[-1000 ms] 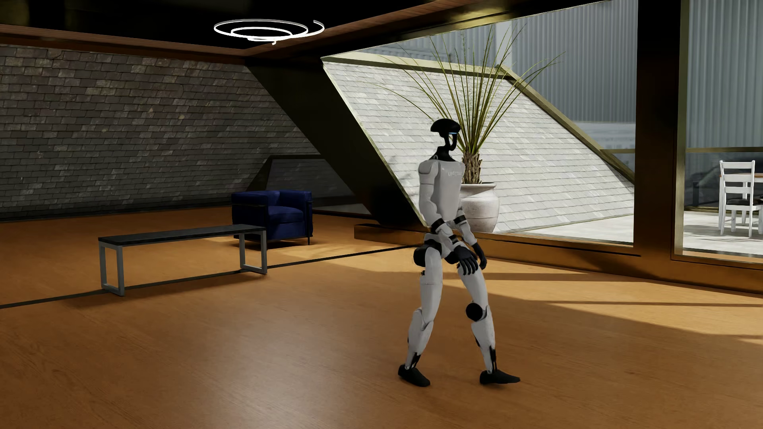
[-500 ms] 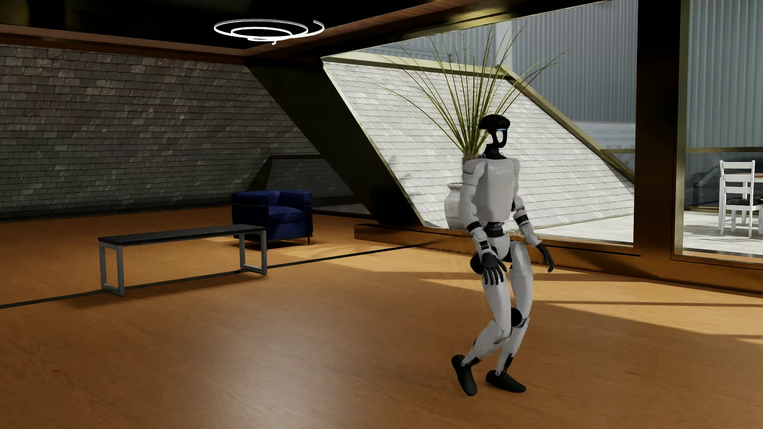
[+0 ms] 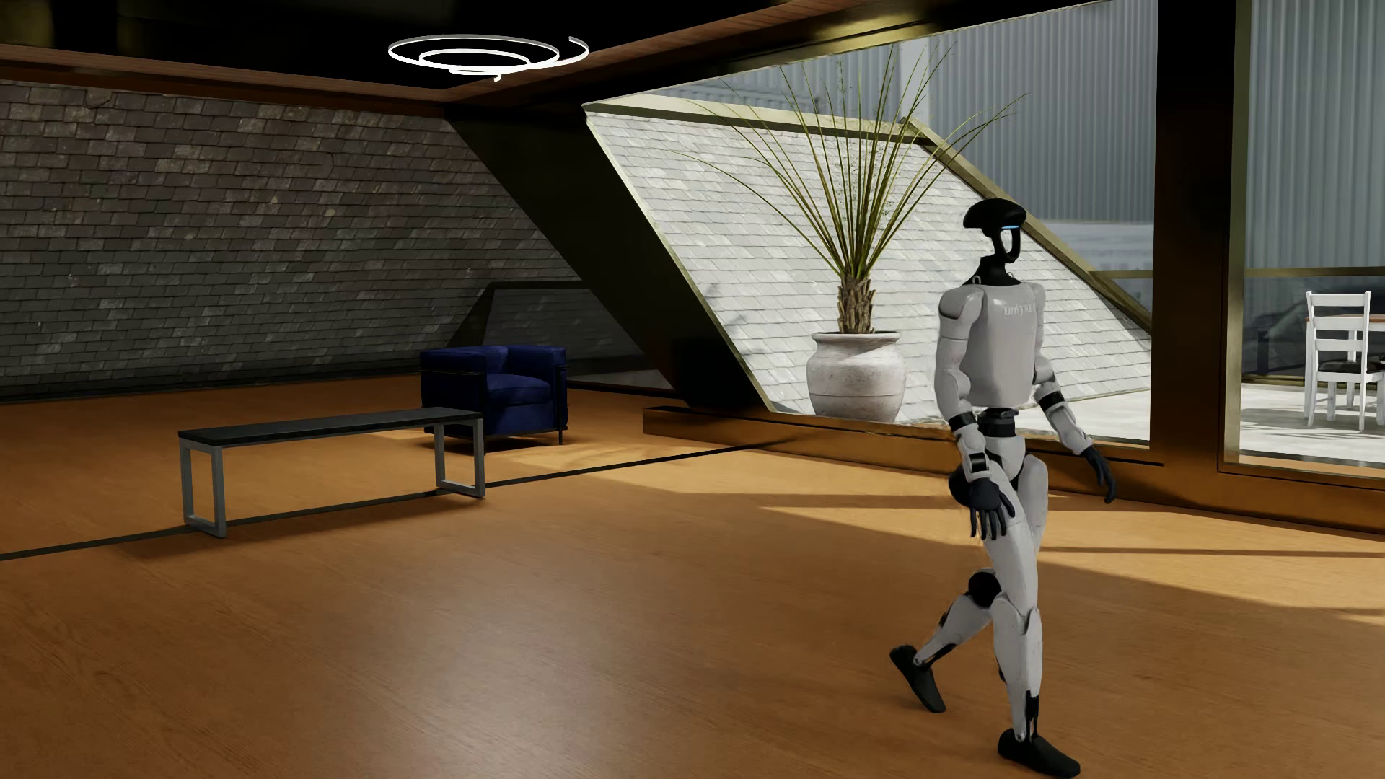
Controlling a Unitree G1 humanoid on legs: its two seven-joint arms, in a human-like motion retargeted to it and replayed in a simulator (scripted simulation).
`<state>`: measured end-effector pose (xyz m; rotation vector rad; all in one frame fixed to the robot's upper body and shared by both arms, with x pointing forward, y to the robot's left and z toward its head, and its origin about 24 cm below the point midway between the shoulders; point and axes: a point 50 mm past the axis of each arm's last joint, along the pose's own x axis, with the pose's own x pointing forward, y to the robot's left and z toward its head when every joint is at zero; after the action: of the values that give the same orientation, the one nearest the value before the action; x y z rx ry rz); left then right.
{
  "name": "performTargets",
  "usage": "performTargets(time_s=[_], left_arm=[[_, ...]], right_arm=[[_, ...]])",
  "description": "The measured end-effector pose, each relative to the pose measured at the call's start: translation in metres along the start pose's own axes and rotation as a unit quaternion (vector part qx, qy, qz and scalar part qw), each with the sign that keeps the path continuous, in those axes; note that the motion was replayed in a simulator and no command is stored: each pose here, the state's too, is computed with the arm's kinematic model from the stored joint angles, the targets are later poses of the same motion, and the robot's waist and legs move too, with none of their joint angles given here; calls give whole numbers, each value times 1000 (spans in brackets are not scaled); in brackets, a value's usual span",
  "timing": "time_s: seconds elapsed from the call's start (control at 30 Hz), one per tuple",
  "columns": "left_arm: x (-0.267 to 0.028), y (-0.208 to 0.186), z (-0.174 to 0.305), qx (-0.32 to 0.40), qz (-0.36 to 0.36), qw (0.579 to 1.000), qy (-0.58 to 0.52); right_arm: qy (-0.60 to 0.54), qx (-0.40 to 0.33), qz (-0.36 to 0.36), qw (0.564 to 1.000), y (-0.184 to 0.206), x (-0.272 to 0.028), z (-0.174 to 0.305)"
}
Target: Walk towards the bench
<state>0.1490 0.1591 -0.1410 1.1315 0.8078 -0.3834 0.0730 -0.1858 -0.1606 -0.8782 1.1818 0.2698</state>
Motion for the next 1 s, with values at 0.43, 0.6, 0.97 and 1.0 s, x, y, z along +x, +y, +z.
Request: performTargets(time_s=[0.43,0.6,0.97,1.0], left_arm=[[-22,-20,-52,-56,-36,995,68],[-25,-38,-37,-48,-70,995,58],[-2,-4,15,-72,-4,997,-15],[2,6,19,-74,13,997,-18]], right_arm=[[-184,-42,-141,972,-76,3,99],[-204,-21,-129,970,-79,0,106],[-27,-85,-55,995,-52,11,8],[-13,-72,-60,995,-51,11,3]])
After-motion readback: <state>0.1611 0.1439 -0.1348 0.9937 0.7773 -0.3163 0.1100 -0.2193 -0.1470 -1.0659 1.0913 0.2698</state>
